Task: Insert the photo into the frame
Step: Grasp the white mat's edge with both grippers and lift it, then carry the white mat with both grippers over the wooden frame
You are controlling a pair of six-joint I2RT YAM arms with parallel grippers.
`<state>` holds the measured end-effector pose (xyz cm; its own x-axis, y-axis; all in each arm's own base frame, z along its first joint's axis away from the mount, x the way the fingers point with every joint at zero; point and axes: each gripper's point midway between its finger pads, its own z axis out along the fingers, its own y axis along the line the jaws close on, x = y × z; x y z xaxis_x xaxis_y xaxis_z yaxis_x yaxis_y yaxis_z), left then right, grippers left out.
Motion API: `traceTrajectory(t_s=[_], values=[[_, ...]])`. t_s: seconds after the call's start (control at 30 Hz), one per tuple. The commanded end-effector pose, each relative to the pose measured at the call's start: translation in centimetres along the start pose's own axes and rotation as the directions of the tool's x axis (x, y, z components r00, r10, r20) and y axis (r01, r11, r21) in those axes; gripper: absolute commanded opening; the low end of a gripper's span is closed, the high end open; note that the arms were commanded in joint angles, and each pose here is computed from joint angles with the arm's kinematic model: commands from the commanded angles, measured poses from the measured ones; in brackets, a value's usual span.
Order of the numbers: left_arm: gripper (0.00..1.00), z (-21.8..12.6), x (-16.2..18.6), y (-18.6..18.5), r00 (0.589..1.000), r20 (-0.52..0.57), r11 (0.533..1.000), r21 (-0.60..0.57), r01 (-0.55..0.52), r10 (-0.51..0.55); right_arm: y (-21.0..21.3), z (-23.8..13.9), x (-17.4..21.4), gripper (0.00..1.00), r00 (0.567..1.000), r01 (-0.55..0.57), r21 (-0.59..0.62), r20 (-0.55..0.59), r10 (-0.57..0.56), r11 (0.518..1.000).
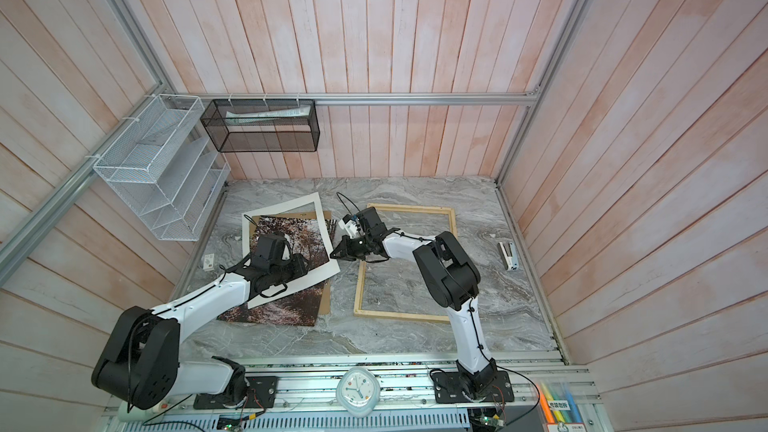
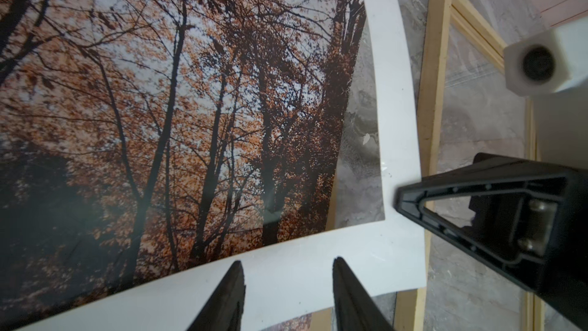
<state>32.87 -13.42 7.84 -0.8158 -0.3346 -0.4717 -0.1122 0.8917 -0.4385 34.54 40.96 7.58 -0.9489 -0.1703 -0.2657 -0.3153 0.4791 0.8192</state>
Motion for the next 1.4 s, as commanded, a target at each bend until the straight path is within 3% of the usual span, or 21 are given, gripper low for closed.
traceTrajectory(t_s=[0.0, 0.23, 0.53, 1.07, 1.37], values=[[0.47, -1.1, -1.2, 0.5, 0.999, 0.032, 0.999, -0.049, -0.003, 0.005, 0.9, 0.4, -0.9, 0.0, 0.999, 0.043, -0.036, 0.008, -0.042, 0.998], [0.48, -2.6, -2.4, 1.9, 0.998, 0.061, 0.988, -0.157, 0.015, -0.006, 1.2, 2.1, -2.4, 0.0, 0.998, 0.058, -0.074, 0.02, -0.057, 0.996], [0.48, -3.4, -2.5, 2.6, 0.997, 0.076, 0.984, -0.177, 0.03, -0.017, 2.3, 3.2, -4.7, 0.0, 0.996, 0.08, -0.105, 0.041, -0.076, 0.991], [0.48, -2.9, -2.9, 2.5, 0.996, 0.083, 0.985, -0.166, 0.039, -0.025, 7.0, -2.1, -5.6, 0.0, 0.966, 0.248, -0.052, 0.089, -0.243, 0.967], [0.48, -2.9, -2.9, 2.4, 0.996, 0.082, 0.986, -0.162, 0.039, -0.026, 6.7, -5.4, -4.9, 0.0, 0.962, 0.263, 0.015, 0.074, -0.263, 0.965]])
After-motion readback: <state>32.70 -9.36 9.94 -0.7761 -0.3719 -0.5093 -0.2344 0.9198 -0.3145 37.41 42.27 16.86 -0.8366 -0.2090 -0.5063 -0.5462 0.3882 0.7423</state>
